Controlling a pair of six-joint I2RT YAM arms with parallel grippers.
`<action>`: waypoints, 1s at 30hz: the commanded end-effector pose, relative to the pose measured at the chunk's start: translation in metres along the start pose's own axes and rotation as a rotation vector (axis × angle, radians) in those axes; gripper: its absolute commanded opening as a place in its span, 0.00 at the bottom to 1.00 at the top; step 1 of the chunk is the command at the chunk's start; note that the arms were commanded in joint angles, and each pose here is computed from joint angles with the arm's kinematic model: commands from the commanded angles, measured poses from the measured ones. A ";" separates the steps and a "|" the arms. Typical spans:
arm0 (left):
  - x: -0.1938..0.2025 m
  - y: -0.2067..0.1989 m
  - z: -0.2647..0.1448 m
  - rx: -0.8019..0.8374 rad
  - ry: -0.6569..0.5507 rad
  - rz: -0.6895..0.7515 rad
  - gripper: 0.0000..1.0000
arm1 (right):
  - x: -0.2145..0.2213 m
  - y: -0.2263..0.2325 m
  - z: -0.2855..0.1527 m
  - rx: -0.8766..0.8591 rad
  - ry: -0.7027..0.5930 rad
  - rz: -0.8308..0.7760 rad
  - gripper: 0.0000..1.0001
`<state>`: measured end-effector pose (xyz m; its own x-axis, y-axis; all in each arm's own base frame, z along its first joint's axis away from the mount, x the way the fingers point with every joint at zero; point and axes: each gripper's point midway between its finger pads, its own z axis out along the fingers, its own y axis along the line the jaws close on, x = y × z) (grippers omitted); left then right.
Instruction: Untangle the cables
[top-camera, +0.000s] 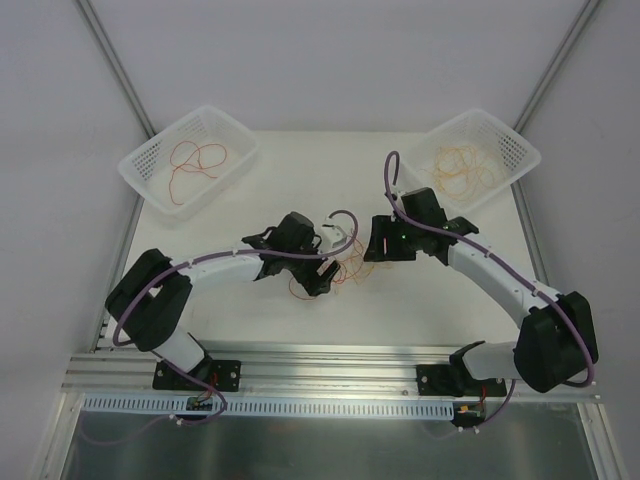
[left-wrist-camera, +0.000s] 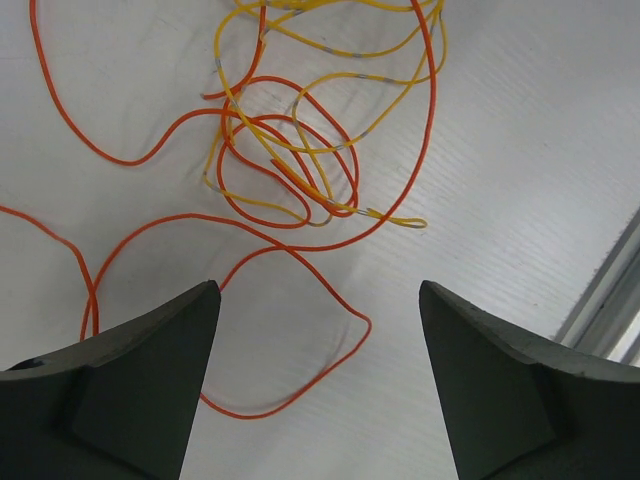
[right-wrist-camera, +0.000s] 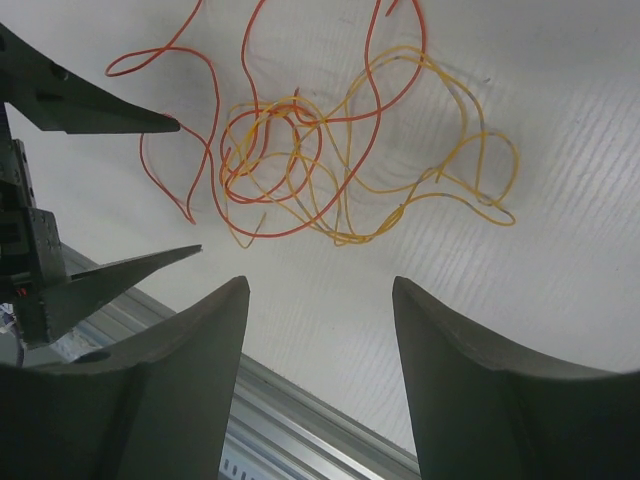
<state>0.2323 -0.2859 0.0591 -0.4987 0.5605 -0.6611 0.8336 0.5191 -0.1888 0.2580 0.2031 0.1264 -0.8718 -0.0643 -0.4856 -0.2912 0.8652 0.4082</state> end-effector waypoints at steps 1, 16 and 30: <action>-0.022 0.008 0.008 -0.023 -0.059 0.166 0.81 | -0.006 0.011 -0.007 -0.054 -0.050 -0.002 0.63; -0.013 0.018 0.047 -0.002 -0.009 0.289 0.21 | -0.007 0.014 -0.012 -0.066 -0.070 -0.003 0.63; -0.012 -0.011 0.011 0.067 -0.054 0.209 0.00 | -0.022 0.001 0.022 -0.020 -0.068 -0.050 0.64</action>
<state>0.2439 -0.3017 0.0454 -0.3033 0.6443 -0.7021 0.9256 0.3744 -0.0563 0.2663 0.2091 0.1117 -0.8655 -0.0599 -0.4974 -0.2994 0.8578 0.4177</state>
